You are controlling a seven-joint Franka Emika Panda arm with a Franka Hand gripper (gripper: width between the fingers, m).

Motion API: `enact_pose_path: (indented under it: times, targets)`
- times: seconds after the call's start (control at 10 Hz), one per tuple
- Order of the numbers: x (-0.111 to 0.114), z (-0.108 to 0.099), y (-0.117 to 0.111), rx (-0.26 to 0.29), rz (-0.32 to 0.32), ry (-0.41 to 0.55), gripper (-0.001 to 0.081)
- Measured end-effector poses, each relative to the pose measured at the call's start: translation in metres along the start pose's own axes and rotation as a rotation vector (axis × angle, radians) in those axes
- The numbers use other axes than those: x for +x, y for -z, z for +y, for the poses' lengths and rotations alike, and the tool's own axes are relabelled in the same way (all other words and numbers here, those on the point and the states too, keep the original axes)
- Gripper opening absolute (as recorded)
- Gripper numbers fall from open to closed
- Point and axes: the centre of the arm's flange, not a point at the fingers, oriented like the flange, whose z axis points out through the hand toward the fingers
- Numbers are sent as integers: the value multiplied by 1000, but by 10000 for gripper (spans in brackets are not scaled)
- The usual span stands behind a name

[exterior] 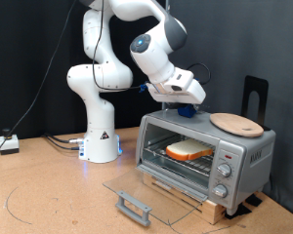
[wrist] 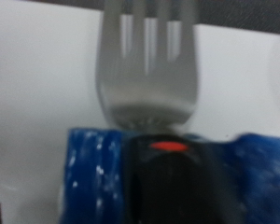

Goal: Make a piece of toast with the oven

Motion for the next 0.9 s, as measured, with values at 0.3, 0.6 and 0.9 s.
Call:
enact_pose_path:
  times: [0.3,0.6,0.9]
  targets:
    - [0,-8,35,1,83,44,797]
    - [-1,-18,55,2,100,66,809]
    - [-18,-3,70,-35,126,73,809]
